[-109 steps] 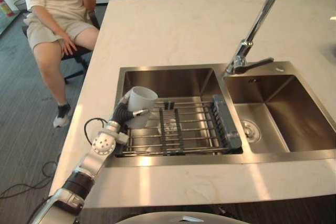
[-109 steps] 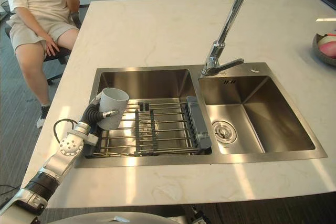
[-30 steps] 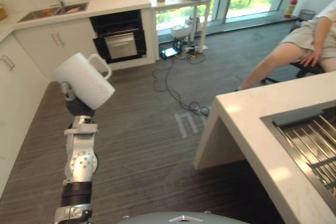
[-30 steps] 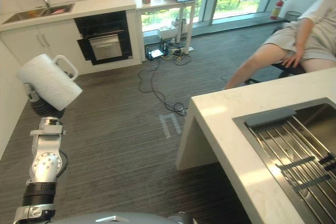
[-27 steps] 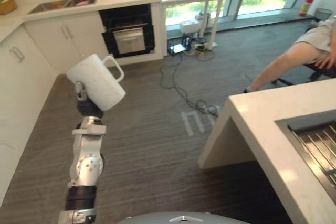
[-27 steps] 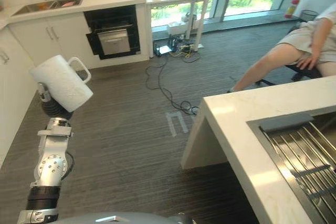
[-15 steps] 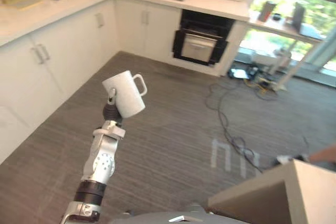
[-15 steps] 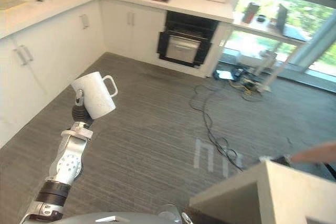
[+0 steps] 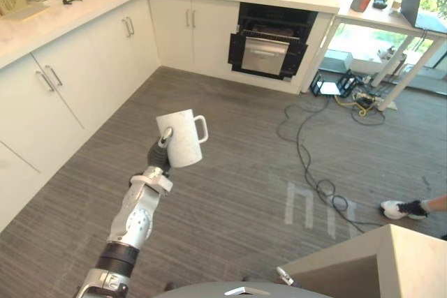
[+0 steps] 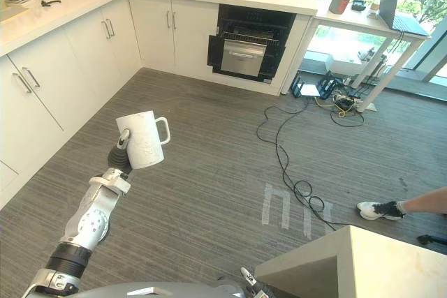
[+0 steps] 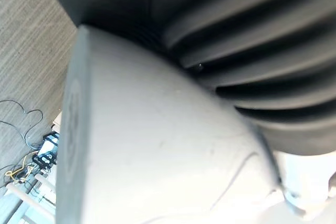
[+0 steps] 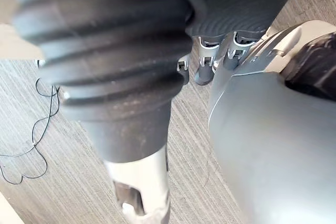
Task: Walk over to the sink, pick up the cup, carry it to the dishwasher, place the cup inside the dishwasher, then close the dishwasher door
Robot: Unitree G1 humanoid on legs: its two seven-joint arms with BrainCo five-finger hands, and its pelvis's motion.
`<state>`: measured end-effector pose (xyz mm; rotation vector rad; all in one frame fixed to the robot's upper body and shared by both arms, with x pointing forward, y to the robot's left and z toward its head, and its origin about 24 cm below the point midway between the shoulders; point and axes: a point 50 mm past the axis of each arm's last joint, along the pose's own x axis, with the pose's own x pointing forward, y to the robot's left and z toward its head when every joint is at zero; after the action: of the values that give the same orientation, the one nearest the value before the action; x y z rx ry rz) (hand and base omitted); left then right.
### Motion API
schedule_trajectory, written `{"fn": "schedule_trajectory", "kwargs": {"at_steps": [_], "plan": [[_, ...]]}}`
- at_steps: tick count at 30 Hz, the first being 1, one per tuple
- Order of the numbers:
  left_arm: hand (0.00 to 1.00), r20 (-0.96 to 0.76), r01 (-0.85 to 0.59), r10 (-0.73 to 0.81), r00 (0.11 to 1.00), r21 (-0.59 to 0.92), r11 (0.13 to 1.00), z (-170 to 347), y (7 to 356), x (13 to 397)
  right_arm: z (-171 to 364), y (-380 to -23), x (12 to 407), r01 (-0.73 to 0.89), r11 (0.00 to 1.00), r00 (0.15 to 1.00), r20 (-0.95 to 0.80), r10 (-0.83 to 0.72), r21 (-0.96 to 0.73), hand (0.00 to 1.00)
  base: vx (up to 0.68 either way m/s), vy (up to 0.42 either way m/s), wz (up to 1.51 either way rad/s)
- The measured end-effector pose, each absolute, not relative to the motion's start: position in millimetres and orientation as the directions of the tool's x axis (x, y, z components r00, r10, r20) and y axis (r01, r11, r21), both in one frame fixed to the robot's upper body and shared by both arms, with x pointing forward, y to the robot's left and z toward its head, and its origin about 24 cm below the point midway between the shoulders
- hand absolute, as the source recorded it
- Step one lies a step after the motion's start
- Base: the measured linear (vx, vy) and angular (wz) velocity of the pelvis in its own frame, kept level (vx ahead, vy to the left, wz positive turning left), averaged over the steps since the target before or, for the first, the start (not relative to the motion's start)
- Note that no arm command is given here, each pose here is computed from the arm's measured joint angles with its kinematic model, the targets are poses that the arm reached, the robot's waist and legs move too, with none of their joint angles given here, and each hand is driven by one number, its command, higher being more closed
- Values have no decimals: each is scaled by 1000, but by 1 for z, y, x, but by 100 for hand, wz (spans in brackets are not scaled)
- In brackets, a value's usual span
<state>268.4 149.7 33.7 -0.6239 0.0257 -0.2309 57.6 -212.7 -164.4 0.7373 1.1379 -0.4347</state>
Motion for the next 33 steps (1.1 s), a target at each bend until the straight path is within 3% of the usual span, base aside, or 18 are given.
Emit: {"fn": "schedule_trajectory", "kwargs": {"at_steps": [2, 5, 10, 15, 18, 22, 28, 33], "plan": [[100, -1, 147, -180, 984, -574, 806, 27, 154, 264, -165, -214, 52, 667, 682, 382, -923, 33, 300, 0, -11, 31, -7], [100, -16, 107, -145, 989, -589, 801, 31, 143, 261, -165, -218, 38, 754, 584, 396, -917, -41, 300, 0, 55, 114, 32], [100, -94, -79, 29, 995, -592, 802, 22, 165, 236, -167, -204, 33, 788, 517, 434, -898, -79, 335, 0, 82, 115, 4], [100, 39, 28, -8, 999, -529, 848, 52, 169, 241, -159, -195, 54, 717, 562, 547, -833, -87, 412, 0, 184, -24, 37], [100, 78, 66, -29, 997, -538, 841, 60, 166, 240, -159, -195, 55, 709, 574, 547, -834, -81, 409, 0, 436, -193, 28], [100, 44, 35, -11, 999, -608, 793, 51, 153, 234, -150, -218, 64, 682, 619, 588, -796, -148, 389, 0, 559, -204, -2], [100, 73, 47, -2, 997, -631, 775, 58, 144, 231, -133, -218, 93, 537, 746, 714, -682, -156, 393, 0, 531, -170, -18], [100, 49, -42, 91, 995, -612, 790, 52, 170, 217, -98, -205, 171, 349, 800, 874, -477, -91, 487, 0, 545, 5, -64]]}}
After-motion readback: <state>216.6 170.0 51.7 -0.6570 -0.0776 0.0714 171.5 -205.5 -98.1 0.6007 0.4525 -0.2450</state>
